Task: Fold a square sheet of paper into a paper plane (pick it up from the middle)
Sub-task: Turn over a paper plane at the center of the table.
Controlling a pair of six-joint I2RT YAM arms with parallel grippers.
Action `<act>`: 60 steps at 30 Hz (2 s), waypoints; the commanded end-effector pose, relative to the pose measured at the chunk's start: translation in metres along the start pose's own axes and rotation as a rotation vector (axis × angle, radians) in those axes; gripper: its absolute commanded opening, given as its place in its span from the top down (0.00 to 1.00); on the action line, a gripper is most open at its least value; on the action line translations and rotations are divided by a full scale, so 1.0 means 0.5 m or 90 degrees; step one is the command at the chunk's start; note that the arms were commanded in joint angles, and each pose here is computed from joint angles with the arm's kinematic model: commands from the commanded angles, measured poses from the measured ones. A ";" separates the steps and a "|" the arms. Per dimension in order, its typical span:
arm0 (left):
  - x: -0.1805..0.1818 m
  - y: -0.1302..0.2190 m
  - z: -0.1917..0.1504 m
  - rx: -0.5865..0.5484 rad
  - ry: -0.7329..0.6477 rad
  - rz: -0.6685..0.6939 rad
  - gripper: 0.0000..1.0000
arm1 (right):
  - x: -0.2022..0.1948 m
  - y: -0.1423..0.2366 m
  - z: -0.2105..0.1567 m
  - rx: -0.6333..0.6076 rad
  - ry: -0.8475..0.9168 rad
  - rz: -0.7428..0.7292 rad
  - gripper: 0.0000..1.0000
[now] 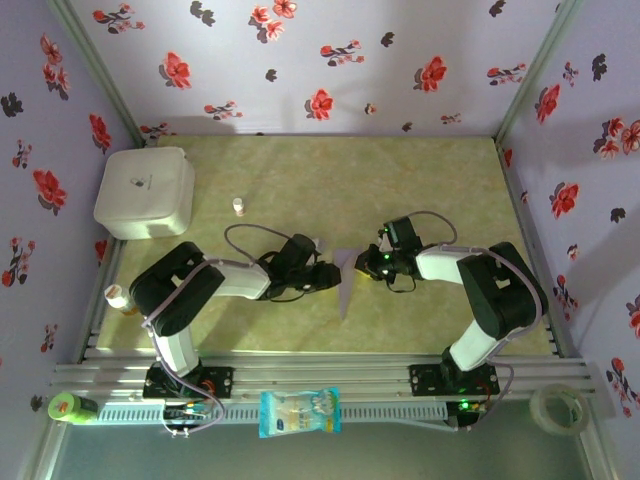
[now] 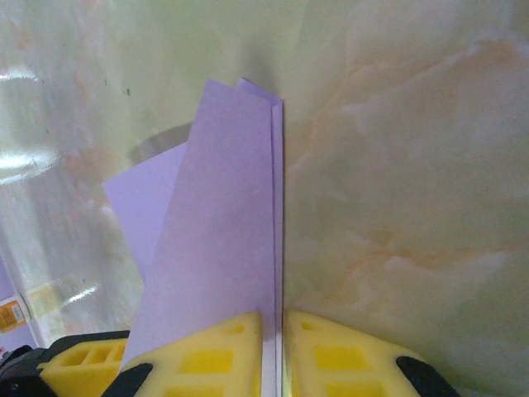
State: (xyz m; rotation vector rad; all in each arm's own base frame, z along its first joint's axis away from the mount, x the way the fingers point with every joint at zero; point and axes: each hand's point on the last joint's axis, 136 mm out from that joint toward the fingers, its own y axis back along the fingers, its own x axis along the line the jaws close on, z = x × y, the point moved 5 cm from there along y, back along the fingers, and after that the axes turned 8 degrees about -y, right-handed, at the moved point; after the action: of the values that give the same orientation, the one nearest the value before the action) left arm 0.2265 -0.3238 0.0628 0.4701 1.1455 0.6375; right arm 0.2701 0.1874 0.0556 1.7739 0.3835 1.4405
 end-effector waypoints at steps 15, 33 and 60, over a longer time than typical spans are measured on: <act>-0.005 -0.006 -0.062 0.087 -0.001 -0.029 0.72 | -0.021 -0.014 -0.014 0.016 -0.017 -0.012 0.85; -0.017 -0.026 -0.059 0.100 -0.005 -0.055 0.82 | -0.024 -0.017 -0.016 0.018 -0.019 -0.011 0.85; -0.007 0.122 0.022 0.087 -0.126 0.316 1.00 | 0.069 0.054 -0.009 -0.018 0.017 0.077 0.72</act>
State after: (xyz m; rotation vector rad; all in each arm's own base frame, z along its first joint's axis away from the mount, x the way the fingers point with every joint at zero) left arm 0.2351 -0.3091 0.1217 0.7038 0.9615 0.8423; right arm 0.2677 0.1861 0.0841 1.7504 0.3151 1.4909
